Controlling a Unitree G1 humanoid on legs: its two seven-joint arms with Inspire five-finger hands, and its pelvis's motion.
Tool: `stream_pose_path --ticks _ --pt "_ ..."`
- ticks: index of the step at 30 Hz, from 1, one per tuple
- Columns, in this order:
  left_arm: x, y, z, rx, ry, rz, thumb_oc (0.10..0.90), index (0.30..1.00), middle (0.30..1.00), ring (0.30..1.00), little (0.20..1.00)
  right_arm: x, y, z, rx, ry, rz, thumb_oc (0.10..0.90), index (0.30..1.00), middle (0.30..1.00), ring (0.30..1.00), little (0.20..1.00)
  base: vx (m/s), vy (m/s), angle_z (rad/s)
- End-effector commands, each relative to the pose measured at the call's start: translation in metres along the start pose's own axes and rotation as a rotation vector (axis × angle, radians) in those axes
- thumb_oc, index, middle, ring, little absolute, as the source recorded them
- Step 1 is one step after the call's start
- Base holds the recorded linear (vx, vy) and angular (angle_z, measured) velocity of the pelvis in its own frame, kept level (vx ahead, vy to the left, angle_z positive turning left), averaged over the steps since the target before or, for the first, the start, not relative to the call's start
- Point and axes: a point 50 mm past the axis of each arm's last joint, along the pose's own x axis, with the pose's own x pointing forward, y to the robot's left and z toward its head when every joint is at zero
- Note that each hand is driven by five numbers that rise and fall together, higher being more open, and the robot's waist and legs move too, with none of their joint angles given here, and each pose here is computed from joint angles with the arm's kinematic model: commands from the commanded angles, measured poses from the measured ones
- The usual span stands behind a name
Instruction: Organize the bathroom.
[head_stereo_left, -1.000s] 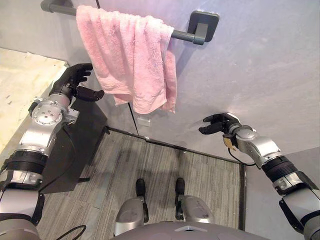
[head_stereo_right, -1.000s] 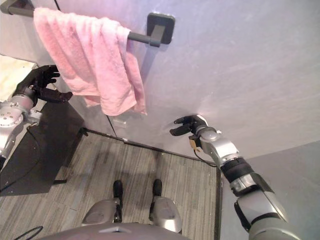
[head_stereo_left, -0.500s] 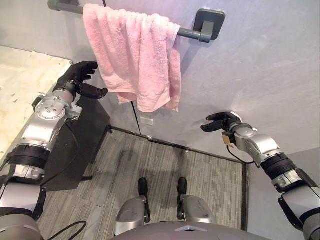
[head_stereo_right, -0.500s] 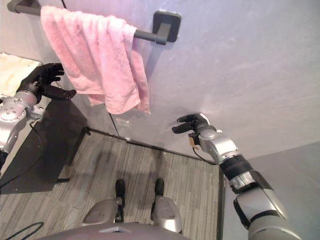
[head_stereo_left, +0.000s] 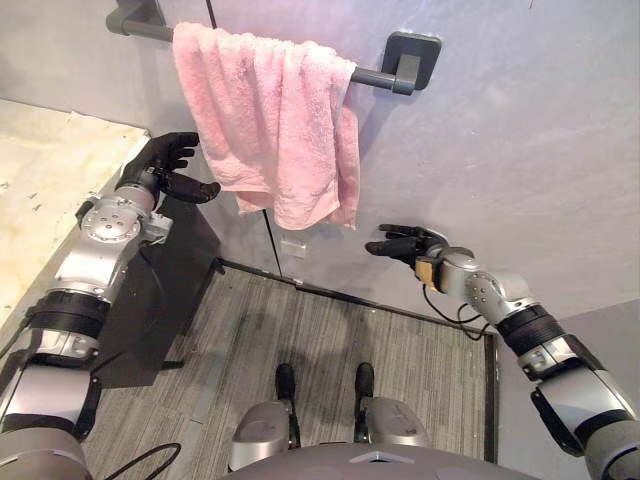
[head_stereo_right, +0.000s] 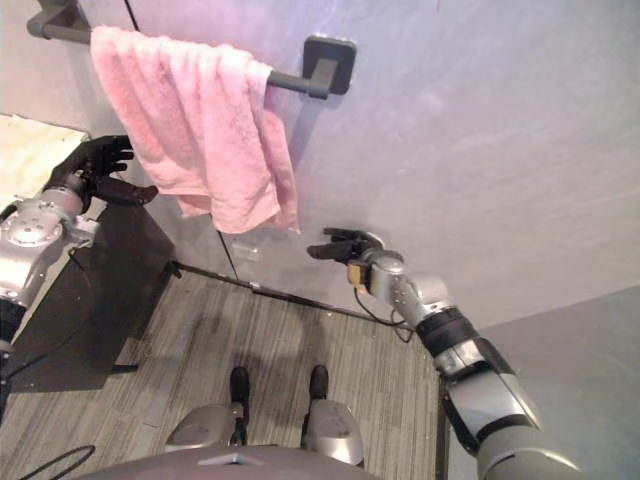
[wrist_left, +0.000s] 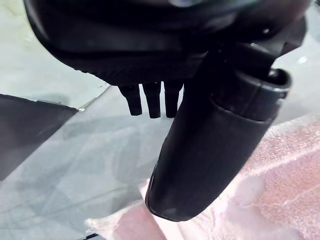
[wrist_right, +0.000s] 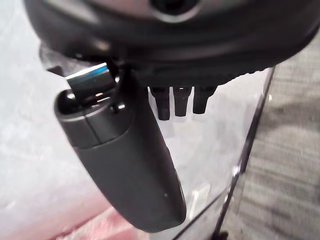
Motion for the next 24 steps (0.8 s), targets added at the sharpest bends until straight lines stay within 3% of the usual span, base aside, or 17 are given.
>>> stream_pose_path --ticks 1,12,18,20,22,23,24 --pt "0.019 -0.030 0.086 -0.043 -0.347 -0.097 0.800 0.900 0.900 0.900 0.900 -0.086 0.124 0.189 0.085 -0.818 0.510 0.800 0.900 0.900 0.900 0.900 0.07 0.010 0.03" --pt "0.020 -0.026 0.078 -0.026 -0.311 -0.091 0.800 0.900 0.900 0.900 0.900 -0.100 0.100 0.209 0.024 -1.007 0.320 0.800 0.900 0.900 0.900 0.900 0.02 -0.001 0.05" --pt "0.017 -0.023 0.073 -0.033 -0.303 -0.079 0.800 0.900 0.900 0.900 0.900 -0.123 0.078 0.230 -0.134 -1.204 0.099 0.800 0.900 0.900 0.900 0.900 0.00 0.000 0.00" --pt "0.017 -0.023 0.073 -0.033 -0.303 -0.079 0.800 0.900 0.900 0.900 0.900 -0.123 0.078 0.230 -0.134 -1.204 0.099 0.800 0.900 0.900 0.900 0.900 0.00 0.000 0.00" --pt "0.016 -0.023 0.071 -0.038 -0.299 -0.078 0.800 0.900 0.900 0.900 0.900 -0.130 0.072 0.234 -0.204 -1.266 0.004 0.800 0.900 0.900 0.900 0.900 0.02 0.026 -0.01" --pt "0.013 -0.023 0.064 -0.049 -0.286 -0.075 0.800 0.900 0.900 0.900 0.900 -0.149 0.058 0.247 -0.341 -1.393 -0.192 0.800 0.900 0.900 0.900 0.900 0.03 0.059 0.00" --pt "0.012 -0.023 0.061 -0.053 -0.282 -0.070 0.800 0.900 0.900 0.900 0.900 -0.156 0.054 0.251 -0.375 -1.426 -0.224 0.800 0.900 0.900 0.900 0.900 0.03 0.059 0.00"
